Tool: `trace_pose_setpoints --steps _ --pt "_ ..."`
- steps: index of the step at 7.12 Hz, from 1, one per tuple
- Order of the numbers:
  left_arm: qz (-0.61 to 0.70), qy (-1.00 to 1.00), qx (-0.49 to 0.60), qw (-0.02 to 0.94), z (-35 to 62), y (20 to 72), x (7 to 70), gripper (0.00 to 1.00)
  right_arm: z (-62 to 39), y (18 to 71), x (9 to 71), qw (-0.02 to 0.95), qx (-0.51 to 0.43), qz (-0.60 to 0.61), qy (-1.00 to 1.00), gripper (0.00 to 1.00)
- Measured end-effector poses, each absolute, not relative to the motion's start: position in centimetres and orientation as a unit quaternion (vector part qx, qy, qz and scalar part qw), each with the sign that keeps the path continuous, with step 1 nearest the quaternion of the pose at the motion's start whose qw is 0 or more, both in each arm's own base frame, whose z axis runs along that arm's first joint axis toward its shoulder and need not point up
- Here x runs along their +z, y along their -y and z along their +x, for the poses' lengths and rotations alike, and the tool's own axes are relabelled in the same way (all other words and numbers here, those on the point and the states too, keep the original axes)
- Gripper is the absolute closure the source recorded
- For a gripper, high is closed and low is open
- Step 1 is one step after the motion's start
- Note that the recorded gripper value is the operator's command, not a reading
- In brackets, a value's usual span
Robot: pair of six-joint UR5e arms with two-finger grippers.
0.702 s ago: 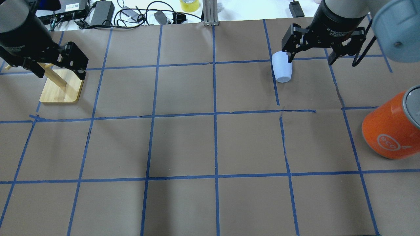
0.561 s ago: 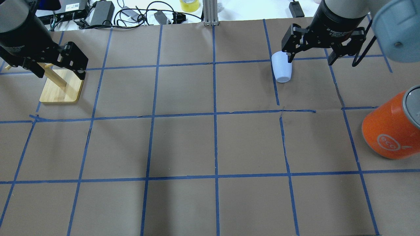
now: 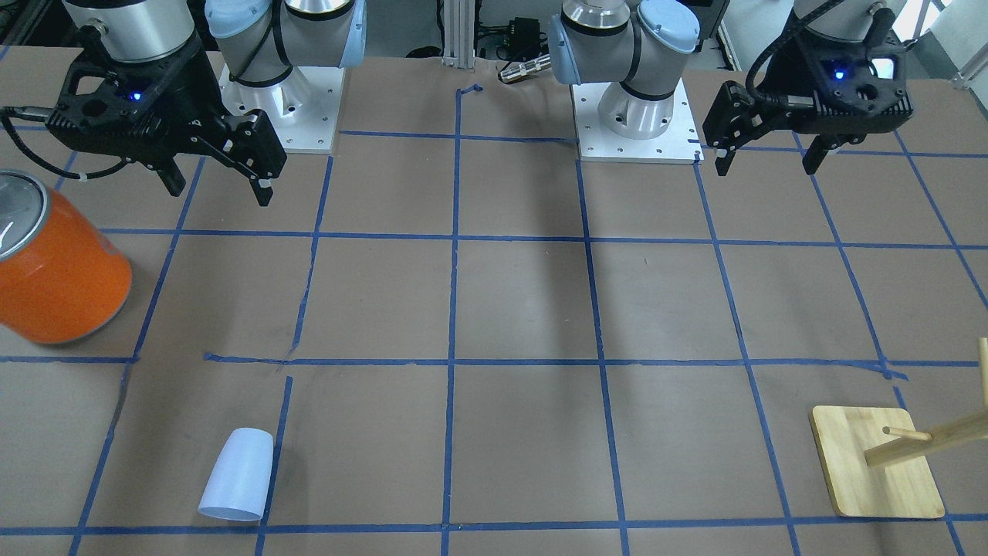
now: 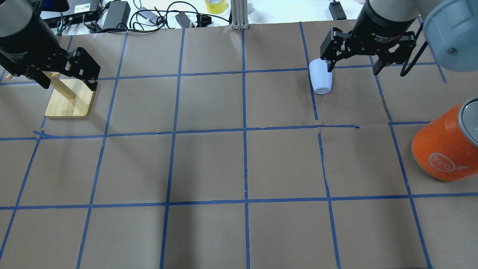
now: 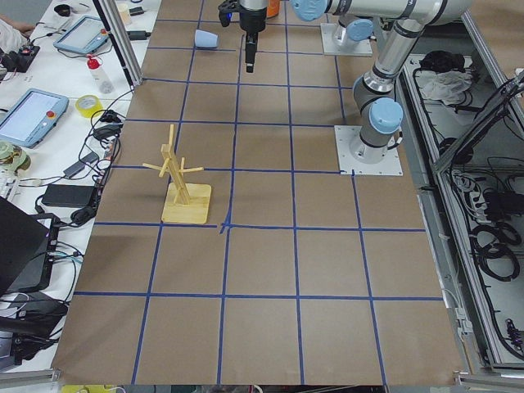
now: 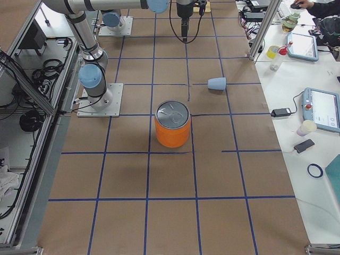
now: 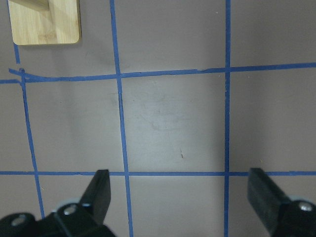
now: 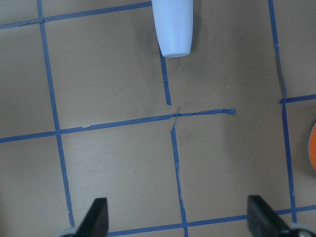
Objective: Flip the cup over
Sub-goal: 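Lower the right gripper toward the upside-down pale blue cup, then grasp the pale blue cup with the right gripper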
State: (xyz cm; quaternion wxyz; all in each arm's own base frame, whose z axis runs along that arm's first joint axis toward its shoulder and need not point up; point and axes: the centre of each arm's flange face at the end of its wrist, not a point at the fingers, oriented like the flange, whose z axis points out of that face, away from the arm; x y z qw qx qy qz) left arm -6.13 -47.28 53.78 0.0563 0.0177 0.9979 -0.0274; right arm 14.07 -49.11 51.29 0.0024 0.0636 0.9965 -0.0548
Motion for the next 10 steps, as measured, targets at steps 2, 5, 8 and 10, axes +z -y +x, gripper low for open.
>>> trace_pose_setpoints --steps 2,5,8,10 --pt "0.017 -0.998 -0.027 0.056 -6.1 47.3 53.8 0.0 14.0 49.2 51.5 0.002 -0.058 0.064 -0.996 0.0" --pt "0.018 -0.998 -0.027 0.056 -6.1 47.3 53.8 0.0 13.9 48.8 52.5 -0.001 -0.063 0.067 -0.996 0.0" --pt "0.022 -0.998 -0.029 0.057 -6.2 47.1 53.9 0.0 13.6 47.7 53.6 -0.006 -0.054 0.068 -0.996 0.0" --pt "0.021 -0.998 -0.029 0.056 -6.2 47.1 53.9 0.0 13.6 50.9 52.1 -0.002 -0.103 0.074 -0.992 0.0"
